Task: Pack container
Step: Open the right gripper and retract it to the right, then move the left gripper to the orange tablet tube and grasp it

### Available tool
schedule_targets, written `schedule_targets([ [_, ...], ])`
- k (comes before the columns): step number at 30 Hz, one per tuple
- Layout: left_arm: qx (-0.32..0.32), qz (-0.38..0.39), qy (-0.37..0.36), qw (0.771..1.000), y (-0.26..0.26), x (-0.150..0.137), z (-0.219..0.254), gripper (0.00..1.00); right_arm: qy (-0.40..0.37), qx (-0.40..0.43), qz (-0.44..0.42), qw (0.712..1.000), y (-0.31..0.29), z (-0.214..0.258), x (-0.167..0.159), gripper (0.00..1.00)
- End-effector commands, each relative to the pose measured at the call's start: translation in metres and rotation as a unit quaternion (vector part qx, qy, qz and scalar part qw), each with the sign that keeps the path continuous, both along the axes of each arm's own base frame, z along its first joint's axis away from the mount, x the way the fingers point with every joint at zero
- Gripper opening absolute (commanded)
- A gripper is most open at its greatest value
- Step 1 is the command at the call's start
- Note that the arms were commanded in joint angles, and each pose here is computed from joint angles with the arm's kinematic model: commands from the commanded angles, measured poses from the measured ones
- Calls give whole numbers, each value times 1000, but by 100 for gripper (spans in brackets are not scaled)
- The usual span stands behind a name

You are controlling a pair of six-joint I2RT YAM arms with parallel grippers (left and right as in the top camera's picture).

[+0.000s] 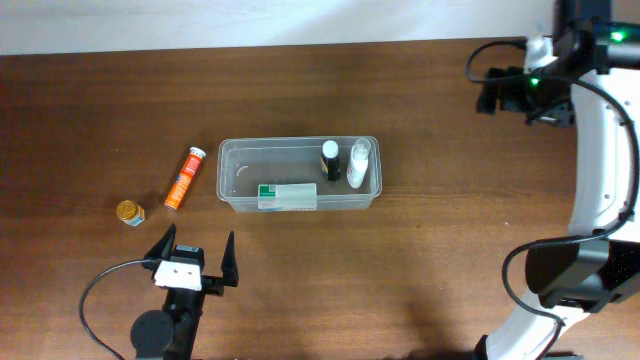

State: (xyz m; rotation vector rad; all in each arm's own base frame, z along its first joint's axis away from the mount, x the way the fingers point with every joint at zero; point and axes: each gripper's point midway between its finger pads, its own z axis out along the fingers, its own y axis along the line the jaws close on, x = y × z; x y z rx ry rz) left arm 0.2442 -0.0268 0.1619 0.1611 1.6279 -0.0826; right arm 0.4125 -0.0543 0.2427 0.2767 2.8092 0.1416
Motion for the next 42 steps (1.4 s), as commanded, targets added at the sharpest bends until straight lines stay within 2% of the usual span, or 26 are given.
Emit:
schedule_targets([
  [1,8,2,-1,1000,1,0,-2,99,-11,-10,-28,999,-22,7,-2,98],
  [9,8,2,-1,1000,1,0,-2,99,-10,-13,-47,999,-38,7,-5,98],
  [13,11,43,1,999,15,2,-3,99,-10,-13,-46,999,-38,7,-5,98],
  [19,12,58,3,998,21,2,-4,99,-10,-13,-46,999,-38,7,-5,98],
  [24,-7,74,-70,995,26,2,34,99,-10,-13,-46,999,-38,7,-5,98],
  [27,-9,96,-75,993,34,-2,52,99,-10,-13,-46,999,-38,7,-5,98],
  [32,-1,143,6,990,55,3,83,100,-10,-13,-46,999,-38,7,-5,98],
  [37,-9,98,114,989,48,39,99,99,-10,-13,-46,999,-38,7,-5,99],
  [39,-17,86,178,980,48,55,94,100,-10,-13,-46,999,-38,7,-5,99],
  [42,-33,69,294,953,48,80,77,99,-10,-13,-46,999,-38,7,-5,98],
])
